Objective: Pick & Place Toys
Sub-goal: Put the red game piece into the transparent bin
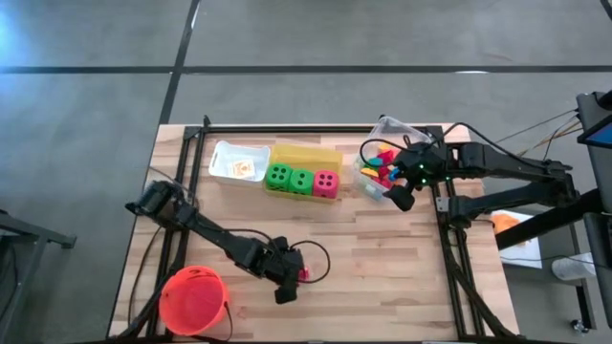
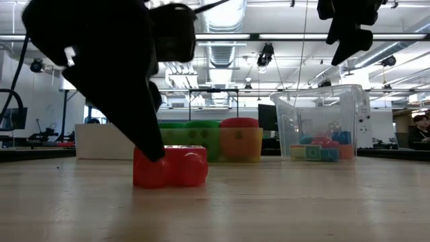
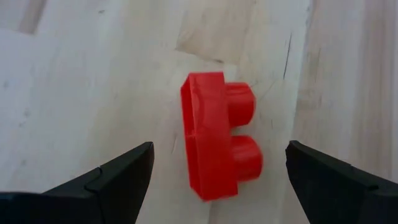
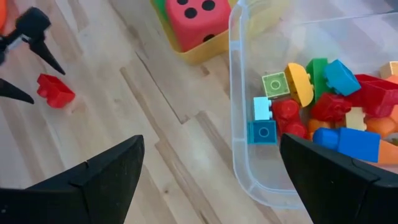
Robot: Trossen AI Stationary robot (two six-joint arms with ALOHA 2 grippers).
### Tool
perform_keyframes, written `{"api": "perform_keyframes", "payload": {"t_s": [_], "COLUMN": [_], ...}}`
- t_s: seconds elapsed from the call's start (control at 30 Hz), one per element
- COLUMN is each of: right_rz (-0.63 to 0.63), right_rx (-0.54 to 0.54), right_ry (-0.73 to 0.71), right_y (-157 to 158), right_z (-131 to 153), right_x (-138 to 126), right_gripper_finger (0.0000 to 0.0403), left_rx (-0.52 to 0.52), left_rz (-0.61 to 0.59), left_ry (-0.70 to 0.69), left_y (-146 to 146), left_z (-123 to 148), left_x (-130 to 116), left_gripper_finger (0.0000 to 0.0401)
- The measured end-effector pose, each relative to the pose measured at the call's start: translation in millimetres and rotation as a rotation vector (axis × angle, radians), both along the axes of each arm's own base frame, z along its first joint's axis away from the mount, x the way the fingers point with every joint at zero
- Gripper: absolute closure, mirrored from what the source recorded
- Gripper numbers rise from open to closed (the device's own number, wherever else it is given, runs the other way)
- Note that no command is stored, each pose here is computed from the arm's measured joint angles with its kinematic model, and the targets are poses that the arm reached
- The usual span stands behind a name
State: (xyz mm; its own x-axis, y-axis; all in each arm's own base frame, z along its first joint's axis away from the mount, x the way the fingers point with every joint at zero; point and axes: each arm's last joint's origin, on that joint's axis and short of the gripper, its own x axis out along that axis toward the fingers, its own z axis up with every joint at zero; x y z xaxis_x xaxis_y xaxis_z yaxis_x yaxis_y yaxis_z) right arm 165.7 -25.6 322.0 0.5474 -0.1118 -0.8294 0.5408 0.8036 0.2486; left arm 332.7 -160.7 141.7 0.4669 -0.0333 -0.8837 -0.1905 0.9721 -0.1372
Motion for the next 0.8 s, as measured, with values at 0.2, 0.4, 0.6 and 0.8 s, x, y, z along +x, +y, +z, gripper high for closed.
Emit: {"api": "perform_keyframes", "payload": {"t_s": [0.2,0.4,0.6,0.8], "right_rz": [0.0,0.0,-0.002,-0.011], "right_rx": [-0.001,-0.001,0.0,0.008], "right_ry": [-0.005,-0.009,-0.013,-0.016], "right_y": [0,0,1,1], "right_z": [1,1,2,2], "right_x": [-1,-3,-4,-4], "right_gripper_finger": [0.0033,0.0033,0.0033,0.0033], "left_rx": [-0.006,0.036,0.054,0.047], "left_rz": [-0.016,-0.047,-0.045,-0.025], "left_ry": [0.01,0.047,0.072,0.084], "left_y": [-7,-11,-8,-8], "left_z": [-11,-15,-16,-16], "left_x": [13,20,18,17], "left_gripper_finger": [0.0051,0.0064,0.0164,0.0253]}}
